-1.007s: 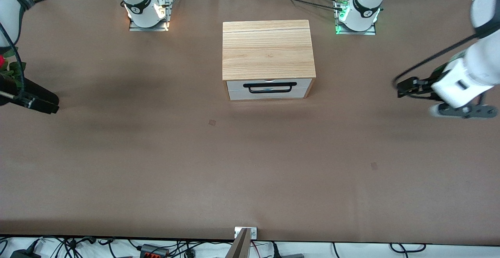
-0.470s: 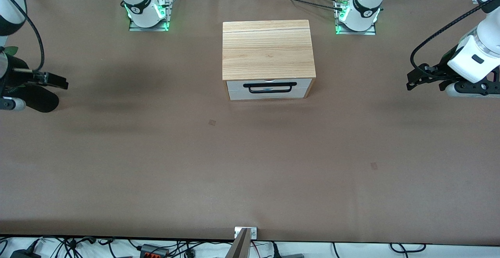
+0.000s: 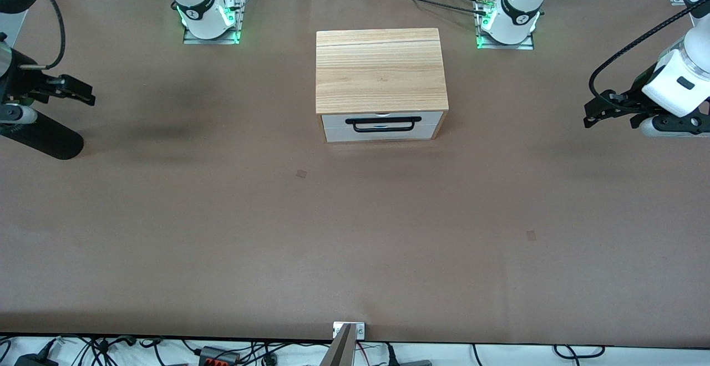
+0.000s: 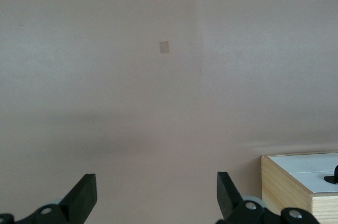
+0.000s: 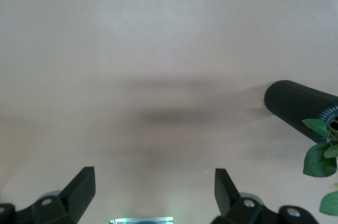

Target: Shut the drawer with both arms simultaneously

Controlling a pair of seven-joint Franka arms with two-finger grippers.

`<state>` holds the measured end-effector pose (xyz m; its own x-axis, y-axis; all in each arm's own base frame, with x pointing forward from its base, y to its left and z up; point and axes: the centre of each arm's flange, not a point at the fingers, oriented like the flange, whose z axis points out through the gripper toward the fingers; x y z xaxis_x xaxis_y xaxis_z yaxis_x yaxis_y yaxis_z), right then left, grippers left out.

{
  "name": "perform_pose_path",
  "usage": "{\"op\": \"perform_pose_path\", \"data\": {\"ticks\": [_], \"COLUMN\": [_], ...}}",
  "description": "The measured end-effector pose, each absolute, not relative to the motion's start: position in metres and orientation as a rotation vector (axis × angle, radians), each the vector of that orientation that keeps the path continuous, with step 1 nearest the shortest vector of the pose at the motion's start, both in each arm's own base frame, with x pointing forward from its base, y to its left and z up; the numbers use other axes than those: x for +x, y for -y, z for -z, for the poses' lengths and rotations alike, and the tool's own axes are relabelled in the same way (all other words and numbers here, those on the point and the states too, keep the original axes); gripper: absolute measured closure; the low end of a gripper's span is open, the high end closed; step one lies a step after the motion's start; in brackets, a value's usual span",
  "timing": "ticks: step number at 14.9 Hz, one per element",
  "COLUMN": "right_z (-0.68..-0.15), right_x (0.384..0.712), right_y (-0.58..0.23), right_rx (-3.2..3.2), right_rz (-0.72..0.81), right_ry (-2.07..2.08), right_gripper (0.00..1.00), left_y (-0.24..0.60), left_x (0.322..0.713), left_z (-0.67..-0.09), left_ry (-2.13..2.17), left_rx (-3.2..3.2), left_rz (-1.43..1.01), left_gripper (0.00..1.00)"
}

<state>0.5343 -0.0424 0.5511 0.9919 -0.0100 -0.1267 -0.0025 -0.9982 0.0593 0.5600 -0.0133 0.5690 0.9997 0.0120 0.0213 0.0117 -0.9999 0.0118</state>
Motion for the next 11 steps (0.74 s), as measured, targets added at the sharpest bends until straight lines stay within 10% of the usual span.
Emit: {"op": "perform_pose_path", "data": {"ticks": [11], "right_z": [-0.5506], "right_x": [0.5333], "right_y": [0.0466], "right_rx": [3.072], "right_rz": [0.176], "right_ry": [0.017], "right_gripper": [0.00], "left_y": [0.0122], "left_x": [0.5582], "left_z": [-0.5703], "left_ry": [-0.021], "left_rx": [3.131], "left_rz": [-0.025], "left_gripper": [0.00]}}
